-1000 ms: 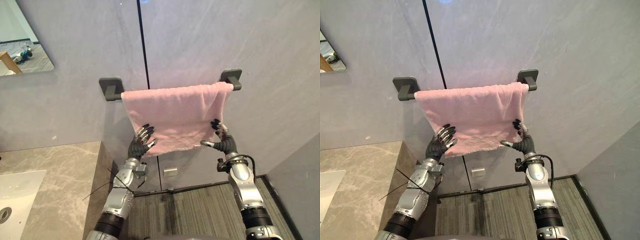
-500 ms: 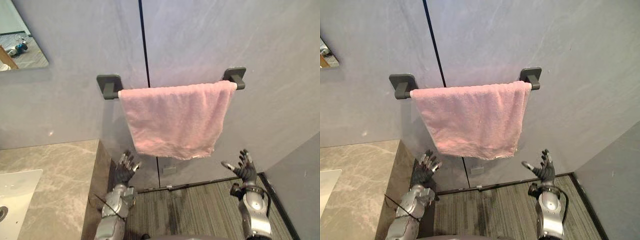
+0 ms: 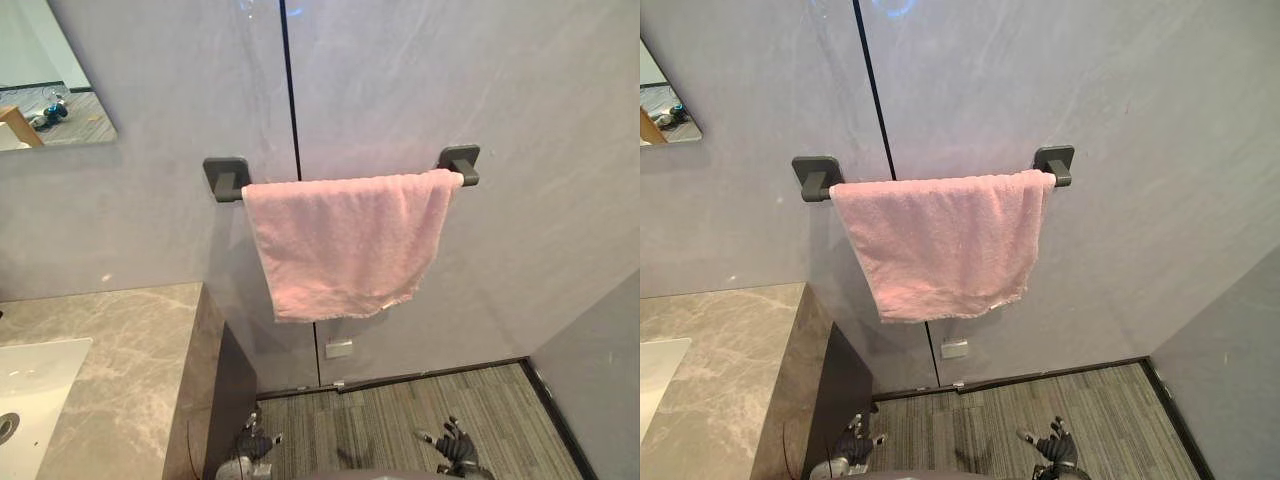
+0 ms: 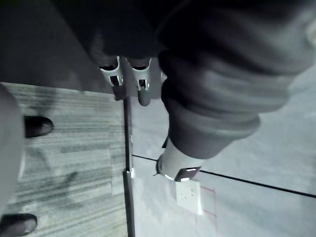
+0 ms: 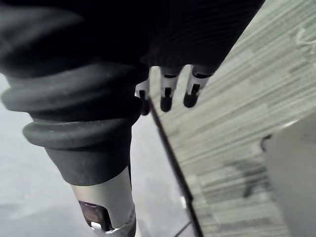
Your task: Organize washtable
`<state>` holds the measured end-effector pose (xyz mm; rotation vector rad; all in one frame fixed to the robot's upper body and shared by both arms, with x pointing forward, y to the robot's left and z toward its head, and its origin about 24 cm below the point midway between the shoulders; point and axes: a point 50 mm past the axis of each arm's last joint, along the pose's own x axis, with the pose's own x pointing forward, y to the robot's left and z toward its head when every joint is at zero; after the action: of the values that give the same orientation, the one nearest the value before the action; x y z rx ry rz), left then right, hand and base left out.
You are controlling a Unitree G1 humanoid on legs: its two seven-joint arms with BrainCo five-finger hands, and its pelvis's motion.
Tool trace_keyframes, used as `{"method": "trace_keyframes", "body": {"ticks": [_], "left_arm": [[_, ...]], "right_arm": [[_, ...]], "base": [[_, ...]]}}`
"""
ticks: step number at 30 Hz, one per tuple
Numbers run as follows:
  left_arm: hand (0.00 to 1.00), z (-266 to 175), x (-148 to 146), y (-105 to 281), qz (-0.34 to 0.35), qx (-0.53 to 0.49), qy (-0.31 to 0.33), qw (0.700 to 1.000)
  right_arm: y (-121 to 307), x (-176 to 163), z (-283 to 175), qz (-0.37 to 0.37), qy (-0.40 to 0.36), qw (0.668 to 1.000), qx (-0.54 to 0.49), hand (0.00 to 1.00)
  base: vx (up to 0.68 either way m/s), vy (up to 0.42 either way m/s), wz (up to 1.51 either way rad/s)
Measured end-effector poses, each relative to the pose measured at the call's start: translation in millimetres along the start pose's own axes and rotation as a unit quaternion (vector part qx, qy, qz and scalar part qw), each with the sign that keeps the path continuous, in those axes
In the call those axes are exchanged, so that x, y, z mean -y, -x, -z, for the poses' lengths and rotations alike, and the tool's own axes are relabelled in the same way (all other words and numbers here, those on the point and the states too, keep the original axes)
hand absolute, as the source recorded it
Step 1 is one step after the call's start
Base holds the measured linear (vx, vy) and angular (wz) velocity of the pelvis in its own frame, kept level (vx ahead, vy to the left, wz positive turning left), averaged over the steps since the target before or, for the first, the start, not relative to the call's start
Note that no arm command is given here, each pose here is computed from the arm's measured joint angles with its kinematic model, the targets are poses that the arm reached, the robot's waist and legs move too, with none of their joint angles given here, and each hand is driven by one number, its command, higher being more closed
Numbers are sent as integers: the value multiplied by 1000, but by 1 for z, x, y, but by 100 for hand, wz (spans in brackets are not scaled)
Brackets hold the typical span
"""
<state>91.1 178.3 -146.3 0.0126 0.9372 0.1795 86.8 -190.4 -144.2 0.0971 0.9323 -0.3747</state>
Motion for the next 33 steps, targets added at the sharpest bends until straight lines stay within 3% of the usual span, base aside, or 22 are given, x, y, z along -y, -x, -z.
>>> {"method": "trace_keyframes", "body": {"ticks": [15, 19, 24, 33], "left_arm": [[0, 7, -1, -7, -12, -35, -2, 999], [0, -2, 1, -11, -10, -23, -2, 1000], [0, -36, 0, -22, -20, 21, 2, 1000], [0, -51, 18, -22, -7, 51, 35, 998]], "right_arm": [[-11, -3, 5, 1, 8, 999, -45, 0], [-15, -6, -5, -7, 29, 999, -33, 0], [-22, -36, -35, -45, 40, 998, 10, 0], [-24, -37, -65, -49, 66, 994, 70, 0]], "base": [[9, -5, 0], [-64, -1, -34], [-87, -30, 2], [-67, -219, 33]]}}
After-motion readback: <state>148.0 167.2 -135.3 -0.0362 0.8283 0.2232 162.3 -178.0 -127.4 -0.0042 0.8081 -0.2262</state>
